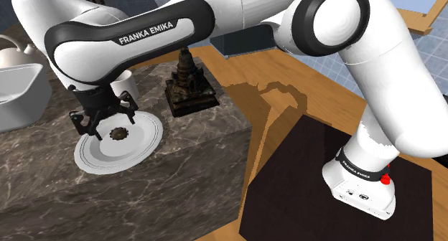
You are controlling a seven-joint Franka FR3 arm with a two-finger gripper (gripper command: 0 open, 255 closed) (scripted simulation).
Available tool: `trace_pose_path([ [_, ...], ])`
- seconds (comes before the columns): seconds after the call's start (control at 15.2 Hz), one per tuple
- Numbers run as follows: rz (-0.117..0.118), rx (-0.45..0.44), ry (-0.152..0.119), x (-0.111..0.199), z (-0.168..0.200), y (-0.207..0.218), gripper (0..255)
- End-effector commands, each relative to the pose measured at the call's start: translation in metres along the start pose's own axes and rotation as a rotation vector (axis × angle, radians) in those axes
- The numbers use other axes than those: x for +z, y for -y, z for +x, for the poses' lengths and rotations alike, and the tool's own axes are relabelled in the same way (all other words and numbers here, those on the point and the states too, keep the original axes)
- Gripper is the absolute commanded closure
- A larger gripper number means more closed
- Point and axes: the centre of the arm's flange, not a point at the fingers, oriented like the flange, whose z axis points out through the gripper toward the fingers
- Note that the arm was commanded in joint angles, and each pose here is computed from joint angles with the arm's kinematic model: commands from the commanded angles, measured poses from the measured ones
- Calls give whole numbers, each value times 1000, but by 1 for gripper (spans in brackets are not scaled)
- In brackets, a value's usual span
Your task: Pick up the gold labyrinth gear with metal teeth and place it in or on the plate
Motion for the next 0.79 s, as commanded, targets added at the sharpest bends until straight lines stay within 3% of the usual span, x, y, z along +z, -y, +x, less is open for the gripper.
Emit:
trace_pose_path([
  [0.0, 0, 0, 0, -13, 0, 0, 0],
  [0.2, 0, 0, 0, -50, 0, 0, 0],
  [0.73, 0, 0, 0, -50, 0, 0, 0],
])
